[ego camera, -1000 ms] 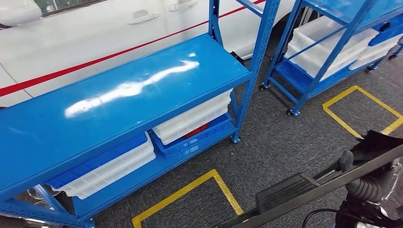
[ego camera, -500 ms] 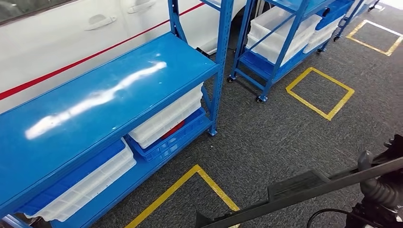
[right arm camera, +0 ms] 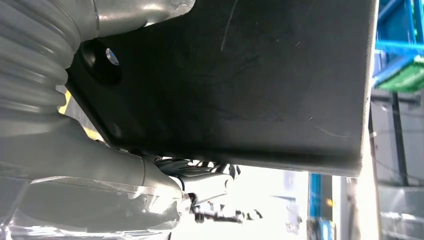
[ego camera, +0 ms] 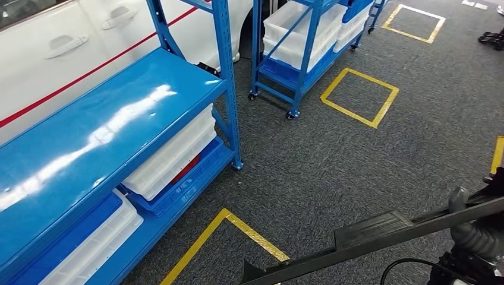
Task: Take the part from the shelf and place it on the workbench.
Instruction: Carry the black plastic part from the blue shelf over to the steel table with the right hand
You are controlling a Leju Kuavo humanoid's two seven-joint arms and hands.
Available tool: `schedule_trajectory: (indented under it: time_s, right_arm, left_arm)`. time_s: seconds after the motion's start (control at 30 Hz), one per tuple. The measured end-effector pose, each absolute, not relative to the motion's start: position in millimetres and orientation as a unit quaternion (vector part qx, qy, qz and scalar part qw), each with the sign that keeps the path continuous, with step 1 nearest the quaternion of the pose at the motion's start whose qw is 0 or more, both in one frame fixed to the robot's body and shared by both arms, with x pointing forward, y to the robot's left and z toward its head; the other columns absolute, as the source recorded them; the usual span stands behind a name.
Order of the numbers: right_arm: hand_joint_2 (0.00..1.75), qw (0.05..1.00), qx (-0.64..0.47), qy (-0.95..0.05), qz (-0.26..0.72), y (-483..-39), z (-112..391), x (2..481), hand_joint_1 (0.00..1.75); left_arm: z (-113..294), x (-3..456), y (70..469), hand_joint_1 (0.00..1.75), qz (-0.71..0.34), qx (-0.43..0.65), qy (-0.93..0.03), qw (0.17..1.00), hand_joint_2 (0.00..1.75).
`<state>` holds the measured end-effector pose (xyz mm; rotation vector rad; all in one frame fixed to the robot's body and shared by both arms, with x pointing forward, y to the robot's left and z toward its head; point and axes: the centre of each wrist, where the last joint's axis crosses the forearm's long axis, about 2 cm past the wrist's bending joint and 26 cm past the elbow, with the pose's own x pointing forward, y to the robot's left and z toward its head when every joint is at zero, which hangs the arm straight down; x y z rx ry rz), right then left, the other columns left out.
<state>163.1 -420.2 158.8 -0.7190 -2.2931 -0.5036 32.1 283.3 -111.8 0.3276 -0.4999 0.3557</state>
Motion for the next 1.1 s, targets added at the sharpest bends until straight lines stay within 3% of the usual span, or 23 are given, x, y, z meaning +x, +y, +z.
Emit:
schedule_trajectory:
  time_s: [1.1]
  right_arm:
    - [1.75,0.383,-0.276,-0.857,-0.206,-422,135,174,1.75]
  left_arm:
    - [-111,30,270,0.0,0.199,0.197,-0.213,0.936,0.0]
